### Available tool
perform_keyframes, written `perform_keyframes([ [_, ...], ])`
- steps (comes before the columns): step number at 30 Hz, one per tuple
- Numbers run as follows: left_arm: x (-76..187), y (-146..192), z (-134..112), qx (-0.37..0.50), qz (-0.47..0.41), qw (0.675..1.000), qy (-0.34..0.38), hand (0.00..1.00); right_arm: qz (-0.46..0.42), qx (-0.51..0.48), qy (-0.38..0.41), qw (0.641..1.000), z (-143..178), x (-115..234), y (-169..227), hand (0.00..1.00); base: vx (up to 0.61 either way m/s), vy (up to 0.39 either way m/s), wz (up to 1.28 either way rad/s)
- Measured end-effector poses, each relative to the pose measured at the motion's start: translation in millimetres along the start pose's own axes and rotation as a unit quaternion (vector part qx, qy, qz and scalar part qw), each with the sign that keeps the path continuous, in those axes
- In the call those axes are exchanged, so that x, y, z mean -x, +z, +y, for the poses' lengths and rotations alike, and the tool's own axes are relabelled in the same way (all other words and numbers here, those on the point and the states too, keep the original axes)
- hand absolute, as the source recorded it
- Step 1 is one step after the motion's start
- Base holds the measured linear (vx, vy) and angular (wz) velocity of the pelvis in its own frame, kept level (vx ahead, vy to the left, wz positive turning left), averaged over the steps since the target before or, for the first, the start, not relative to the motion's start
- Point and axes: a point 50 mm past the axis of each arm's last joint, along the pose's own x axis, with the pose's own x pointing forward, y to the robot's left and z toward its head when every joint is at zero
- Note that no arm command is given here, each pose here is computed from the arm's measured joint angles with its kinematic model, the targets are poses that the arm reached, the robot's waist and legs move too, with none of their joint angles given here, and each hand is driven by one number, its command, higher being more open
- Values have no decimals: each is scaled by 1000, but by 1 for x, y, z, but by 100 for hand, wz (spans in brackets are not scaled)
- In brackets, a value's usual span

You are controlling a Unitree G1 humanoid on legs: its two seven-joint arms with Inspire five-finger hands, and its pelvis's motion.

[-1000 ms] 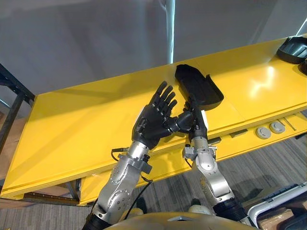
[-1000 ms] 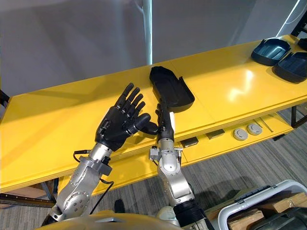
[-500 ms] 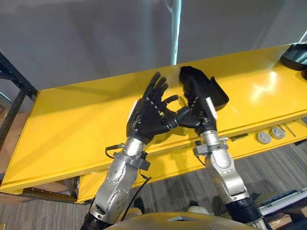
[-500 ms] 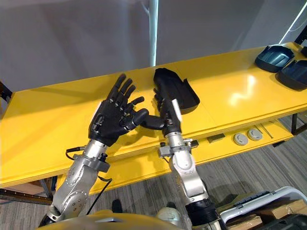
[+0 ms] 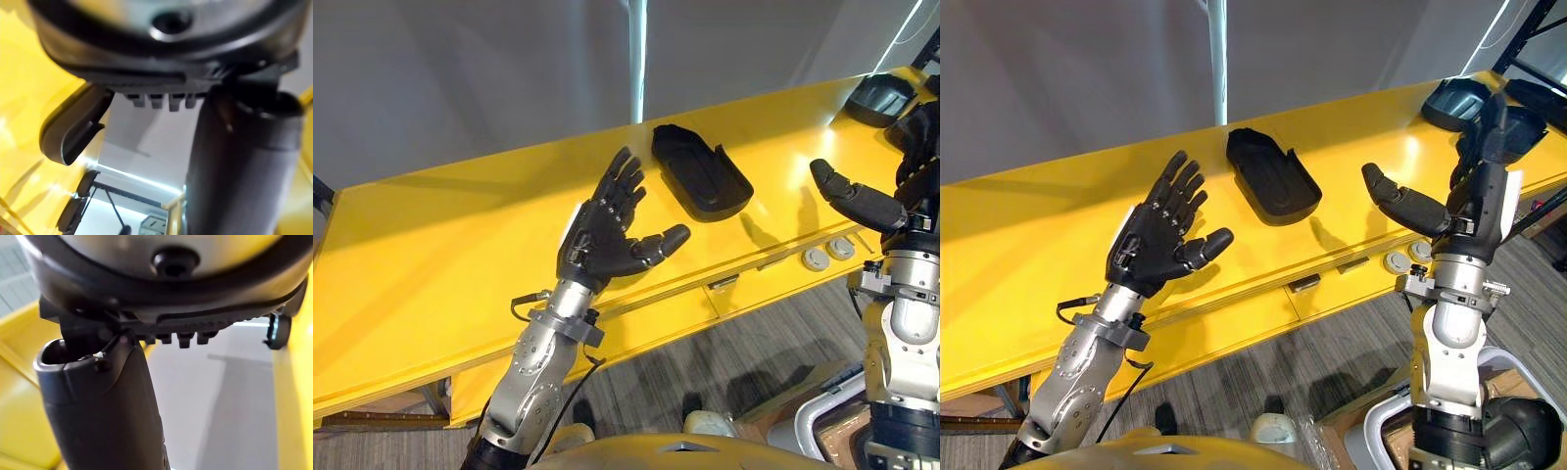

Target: Walk over and take three plastic housings, then place them on the shelf

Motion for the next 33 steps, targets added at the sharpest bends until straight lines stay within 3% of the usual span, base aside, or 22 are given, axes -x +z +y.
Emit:
perform_keyframes([
  [9,-6,9,23,-58,9,998,2,100,31,8,72,997,6,-33,-10,100,-19,0,21],
  [15,-11,19,29,-80,-5,997,-7,100,44,-8,76,996,6,-49,-11,100,-19,-1,15],
  [27,-18,30,33,-93,-29,995,-10,100,59,-6,100,993,7,-46,-14,100,1,1,2],
  [33,-17,30,33,-109,-27,993,-24,100,53,-17,153,987,14,-33,-12,100,0,1,-1],
])
